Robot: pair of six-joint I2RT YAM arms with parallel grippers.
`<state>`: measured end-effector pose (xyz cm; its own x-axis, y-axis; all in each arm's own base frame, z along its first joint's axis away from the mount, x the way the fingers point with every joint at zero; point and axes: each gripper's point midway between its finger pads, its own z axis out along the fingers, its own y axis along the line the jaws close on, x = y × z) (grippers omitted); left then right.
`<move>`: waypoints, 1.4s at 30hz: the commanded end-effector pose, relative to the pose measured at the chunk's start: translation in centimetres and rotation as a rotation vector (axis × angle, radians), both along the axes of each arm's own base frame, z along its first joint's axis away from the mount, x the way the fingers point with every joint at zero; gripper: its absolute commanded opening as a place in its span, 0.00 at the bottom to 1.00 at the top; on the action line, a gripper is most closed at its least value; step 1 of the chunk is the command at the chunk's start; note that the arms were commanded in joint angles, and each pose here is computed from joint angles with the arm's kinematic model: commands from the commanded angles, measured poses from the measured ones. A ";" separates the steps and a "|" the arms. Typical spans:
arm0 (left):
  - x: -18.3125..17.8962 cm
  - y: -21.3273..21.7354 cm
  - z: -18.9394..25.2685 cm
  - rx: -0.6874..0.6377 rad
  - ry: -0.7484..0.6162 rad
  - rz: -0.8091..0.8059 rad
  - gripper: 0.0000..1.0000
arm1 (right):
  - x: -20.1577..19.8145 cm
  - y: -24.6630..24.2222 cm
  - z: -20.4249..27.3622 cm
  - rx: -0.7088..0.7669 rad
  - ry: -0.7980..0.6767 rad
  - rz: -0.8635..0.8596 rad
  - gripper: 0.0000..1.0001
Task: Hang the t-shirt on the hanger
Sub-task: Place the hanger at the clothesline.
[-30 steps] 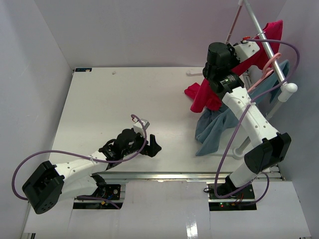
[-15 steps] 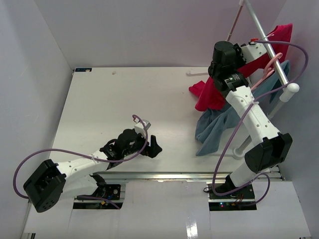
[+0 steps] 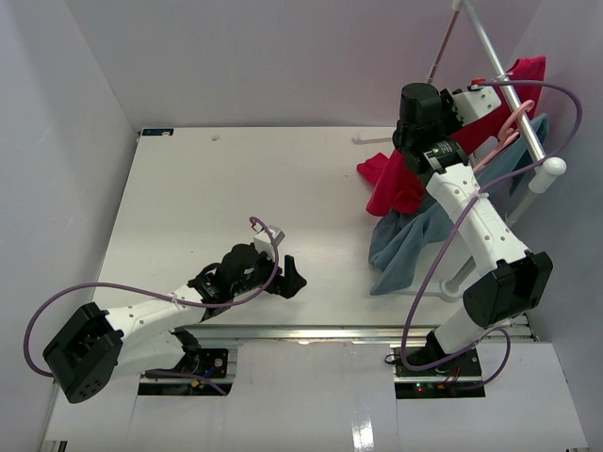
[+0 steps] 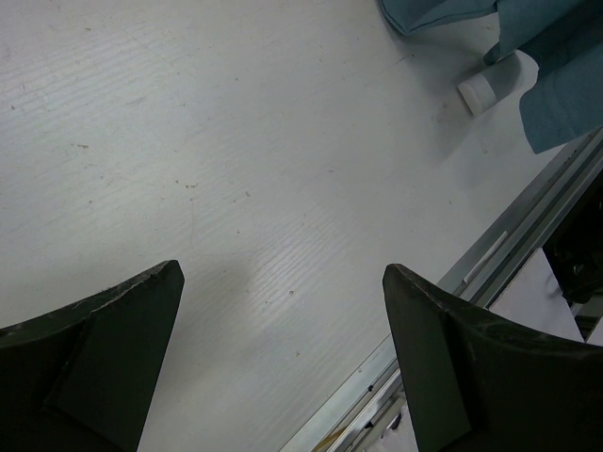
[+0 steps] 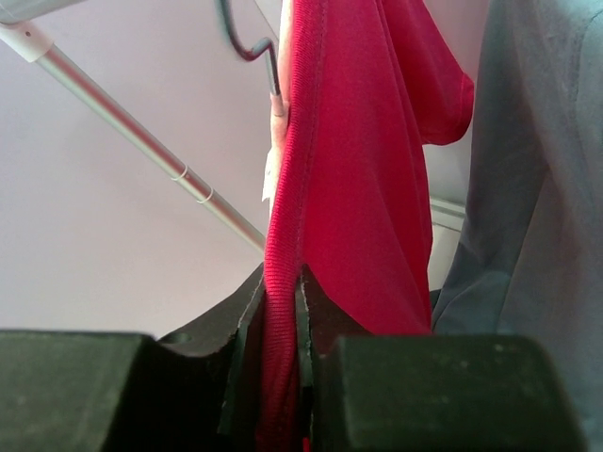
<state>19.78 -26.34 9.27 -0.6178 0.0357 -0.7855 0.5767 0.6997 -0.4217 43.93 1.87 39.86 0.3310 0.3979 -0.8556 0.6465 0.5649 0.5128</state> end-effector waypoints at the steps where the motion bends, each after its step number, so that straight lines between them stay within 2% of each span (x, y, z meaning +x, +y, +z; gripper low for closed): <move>1: 0.2 -0.8 1.9 -0.047 -0.041 -0.020 0.98 | -1.9 -1.2 4.5 0.082 -0.169 -0.048 0.25; 5: 0.2 -0.6 2.0 -0.050 -0.049 -0.013 0.98 | -2.0 -1.1 4.6 0.076 -0.162 -0.033 0.44; 11: 0.2 -0.5 2.1 -0.049 -0.056 -0.008 0.98 | -2.1 -0.3 5.0 0.043 -0.132 0.023 0.63; 16: 0.4 -0.3 2.3 -0.045 -0.068 0.003 0.98 | -2.4 0.7 5.5 -0.042 -0.076 0.104 0.80; 19: 0.6 -0.1 2.3 -0.038 -0.077 0.012 0.98 | -2.6 1.5 5.0 -0.123 0.013 0.167 0.84; 24: 0.8 0.2 2.4 -0.027 -0.097 0.020 0.98 | -4.1 2.1 3.4 -0.163 0.098 0.260 0.90; 29: 1.6 1.2 2.2 0.002 -0.134 0.072 0.98 | -5.9 3.6 2.5 -0.189 0.121 0.450 0.95; 33: 1.8 1.4 2.8 -0.010 -0.167 0.080 0.98 | -7.1 4.3 1.9 -0.220 0.227 0.525 0.98; 36: 1.8 1.6 3.2 -0.021 -0.187 0.085 0.98 | -8.1 4.8 2.2 -0.252 0.251 0.584 0.98; 39: 1.7 1.6 3.6 -0.032 -0.197 0.083 0.98 | -9.3 4.5 3.4 -0.270 0.221 0.598 0.93; 42: 1.7 1.7 3.5 -0.030 -0.197 0.082 0.98 | -10.0 5.6 4.7 -0.288 0.190 0.686 0.90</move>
